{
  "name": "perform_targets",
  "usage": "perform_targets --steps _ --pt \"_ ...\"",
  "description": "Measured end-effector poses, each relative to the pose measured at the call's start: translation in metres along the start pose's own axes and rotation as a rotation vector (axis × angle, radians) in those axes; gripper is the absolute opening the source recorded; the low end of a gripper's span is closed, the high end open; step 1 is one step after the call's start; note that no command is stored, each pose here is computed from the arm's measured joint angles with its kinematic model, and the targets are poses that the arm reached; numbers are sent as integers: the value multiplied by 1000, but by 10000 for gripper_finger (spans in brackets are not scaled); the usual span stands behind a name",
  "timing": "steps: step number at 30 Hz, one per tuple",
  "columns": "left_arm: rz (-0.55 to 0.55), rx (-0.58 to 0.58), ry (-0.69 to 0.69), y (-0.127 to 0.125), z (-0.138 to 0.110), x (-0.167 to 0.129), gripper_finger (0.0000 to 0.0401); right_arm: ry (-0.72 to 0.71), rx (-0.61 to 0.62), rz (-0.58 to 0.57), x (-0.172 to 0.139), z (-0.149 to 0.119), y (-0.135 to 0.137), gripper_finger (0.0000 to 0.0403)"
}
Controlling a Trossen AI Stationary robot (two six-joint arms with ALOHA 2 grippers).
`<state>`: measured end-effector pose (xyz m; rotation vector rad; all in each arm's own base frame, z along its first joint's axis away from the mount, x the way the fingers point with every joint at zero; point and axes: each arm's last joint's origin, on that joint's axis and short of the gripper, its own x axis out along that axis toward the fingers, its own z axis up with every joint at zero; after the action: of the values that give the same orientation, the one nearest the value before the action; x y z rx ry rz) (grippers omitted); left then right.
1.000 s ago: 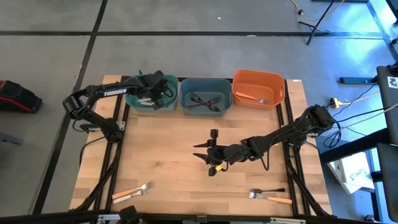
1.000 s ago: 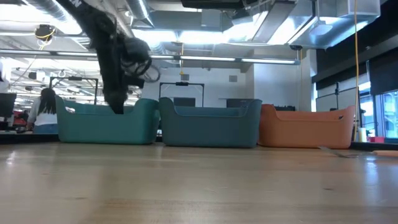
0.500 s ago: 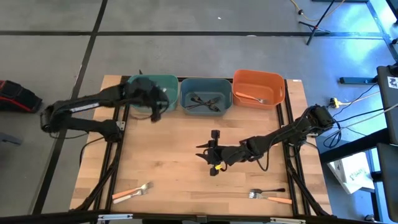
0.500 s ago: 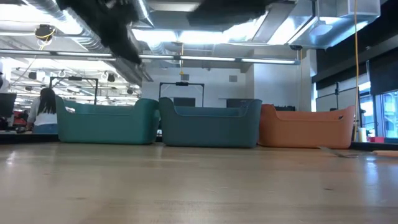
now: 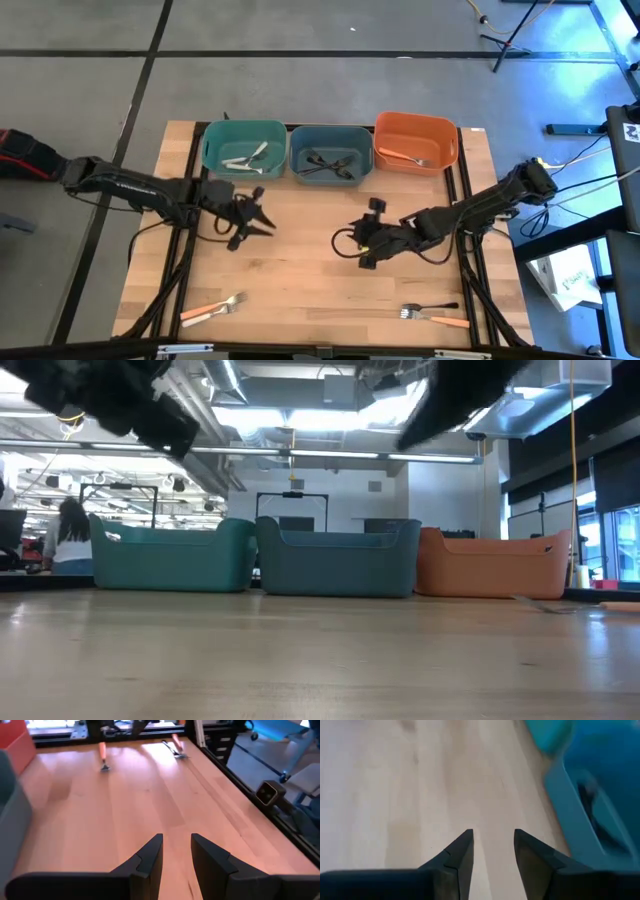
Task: Sort silverware by color (type)
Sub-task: Put the top right orange fork into the orange bin
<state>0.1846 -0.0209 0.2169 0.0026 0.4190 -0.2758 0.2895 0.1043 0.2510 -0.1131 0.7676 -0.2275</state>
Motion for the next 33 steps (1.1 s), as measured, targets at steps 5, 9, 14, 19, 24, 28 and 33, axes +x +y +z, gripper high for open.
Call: perform_targets --steps 5,9,14,19,24,28,33 --pt "-22 34 -64 -9 -9 6 95 219 85 -95 -9 -23 -12 131" --pt "-25 38 -89 -9 -8 6 95 403 154 -178 -14 -42 -21 131" --pt "-12 16 -83 -9 -8 6 95 645 257 -201 -12 -67 -34 131" --pt "26 10 -80 -8 -9 6 95 832 358 -158 2 -89 -51 131" --pt "25 9 -75 -8 -9 6 95 946 403 -137 12 -106 -71 131" --pt "26 10 -75 -8 -9 6 95 967 383 -85 18 -113 -79 131" --pt "26 9 -75 -8 -9 6 95 918 301 12 25 -117 -77 131"
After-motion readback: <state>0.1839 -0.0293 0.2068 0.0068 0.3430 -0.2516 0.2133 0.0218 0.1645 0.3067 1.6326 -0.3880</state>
